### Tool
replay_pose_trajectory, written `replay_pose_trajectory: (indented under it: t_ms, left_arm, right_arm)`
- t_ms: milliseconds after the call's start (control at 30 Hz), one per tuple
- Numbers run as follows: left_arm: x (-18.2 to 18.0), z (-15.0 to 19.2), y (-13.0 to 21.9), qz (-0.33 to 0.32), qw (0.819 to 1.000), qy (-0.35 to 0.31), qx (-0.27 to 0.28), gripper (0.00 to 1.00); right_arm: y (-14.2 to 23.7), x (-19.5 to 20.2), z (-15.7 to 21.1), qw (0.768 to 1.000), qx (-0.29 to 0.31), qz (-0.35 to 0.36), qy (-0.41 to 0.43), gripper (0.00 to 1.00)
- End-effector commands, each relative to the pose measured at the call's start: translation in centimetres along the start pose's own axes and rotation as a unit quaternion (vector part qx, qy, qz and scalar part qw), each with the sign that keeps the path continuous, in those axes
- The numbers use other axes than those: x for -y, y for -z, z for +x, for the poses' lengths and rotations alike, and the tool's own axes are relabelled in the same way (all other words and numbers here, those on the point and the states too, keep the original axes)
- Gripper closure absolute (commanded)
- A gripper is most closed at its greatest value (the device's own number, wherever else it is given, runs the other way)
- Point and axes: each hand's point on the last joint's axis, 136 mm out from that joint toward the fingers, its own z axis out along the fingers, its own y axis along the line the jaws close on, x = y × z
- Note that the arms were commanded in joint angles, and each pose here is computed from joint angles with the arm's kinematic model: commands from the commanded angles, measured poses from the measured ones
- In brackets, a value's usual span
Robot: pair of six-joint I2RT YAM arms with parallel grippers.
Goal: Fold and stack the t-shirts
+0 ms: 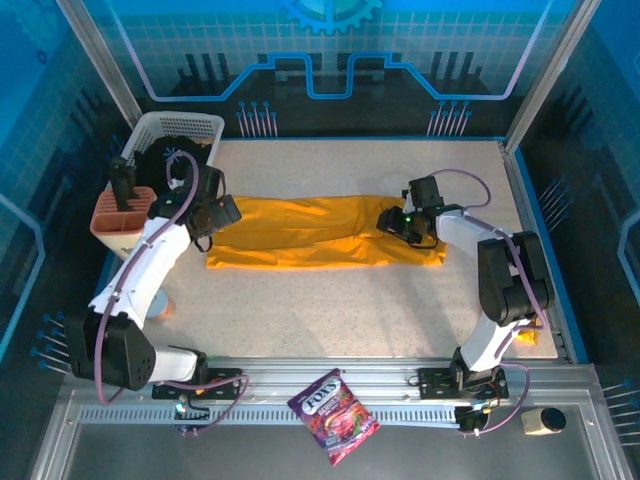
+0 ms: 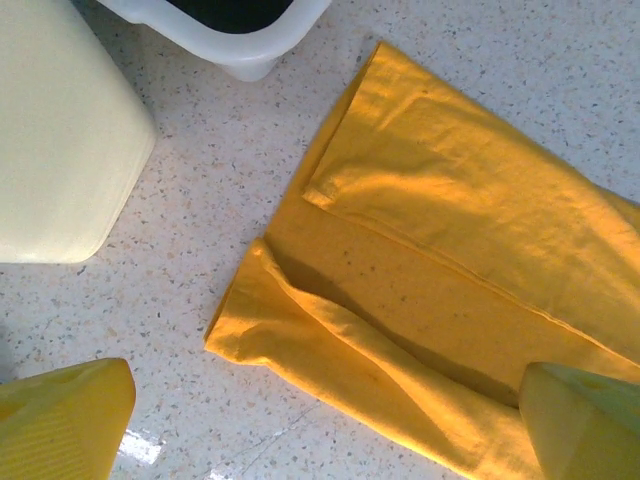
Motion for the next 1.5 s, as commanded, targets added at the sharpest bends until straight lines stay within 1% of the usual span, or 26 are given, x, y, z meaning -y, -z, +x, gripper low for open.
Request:
replay_pose_trajectory:
  t_ms: [0, 167, 267, 367, 433, 600, 633, 867, 1033, 1067, 1167, 1233, 1333, 1467]
  left_arm:
    - [-0.4, 0.7, 0.9, 0.006, 1.0, -0.019, -0.005, 0.01]
    - [0.0, 0.6, 0.8, 0.01, 1.0, -0.019, -0.009, 0.01]
    - [0.1, 0.6, 0.6, 0.009, 1.0, -0.02, -0.011, 0.01]
    - [0.1, 0.5, 0.6, 0.008, 1.0, -0.02, -0.01, 0.01]
    - [0.2, 0.4, 0.6, 0.01, 1.0, -0.019, -0.01, 0.01]
    - [0.3, 0.3, 0.5, 0.01, 1.0, -0.018, -0.01, 0.01]
    - [0.3, 0.4, 0.4, 0.01, 1.0, -0.019, -0.012, 0.01]
    - [0.3, 0.6, 0.1, 0.007, 1.0, -0.02, -0.016, 0.01]
    - [0.7, 1.0, 0.0, 0.019, 0.999, -0.019, -0.027, 0.01]
    - [0.8, 1.1, -0.1, 0.02, 0.999, -0.02, -0.029, 0.01]
    - [0.9, 1.4, -0.2, 0.019, 0.999, -0.024, -0.031, 0.01]
    - [1.0, 1.4, -0.2, 0.017, 0.999, -0.028, -0.033, 0.01]
    - [1.4, 1.4, -0.3, 0.008, 0.999, -0.042, -0.033, 0.01]
    - [2.1, 1.7, -1.0, -0.016, 0.996, -0.075, -0.043, 0.01]
  right_arm:
    - [-1.6, -0.8, 0.2, 1.0, -0.009, -0.015, -0.012, 0.53]
    - [-3.0, -0.7, 0.4, 1.0, -0.018, -0.008, -0.017, 0.54]
    - [-3.3, -1.2, 0.1, 1.0, -0.017, -0.011, -0.014, 0.59]
    - [-3.1, -2.0, -0.3, 1.0, -0.013, -0.019, -0.008, 0.7]
    - [-2.9, -2.6, -0.6, 1.0, -0.011, -0.022, -0.002, 0.8]
    - [-2.5, -3.6, -1.4, 1.0, -0.004, -0.03, 0.007, 0.98]
    - [-2.5, -3.8, -1.7, 1.0, -0.001, -0.03, 0.009, 1.0]
    - [-3.2, -5.7, -4.7, 0.999, 0.008, -0.036, 0.019, 1.0]
    - [-5.4, -6.1, -6.1, 0.999, -0.007, -0.029, 0.018, 1.0]
    - [-5.8, -6.2, -6.1, 0.999, -0.011, -0.032, 0.016, 0.96]
    - [-6.5, -6.9, -6.3, 0.999, -0.016, -0.047, 0.01, 0.8]
    - [-6.5, -7.5, -6.2, 0.998, -0.016, -0.054, 0.013, 0.73]
    - [-6.0, -8.1, -6.2, 0.998, -0.015, -0.063, 0.018, 0.66]
    - [-4.4, -8.8, -6.2, 0.997, -0.003, -0.076, 0.024, 0.64]
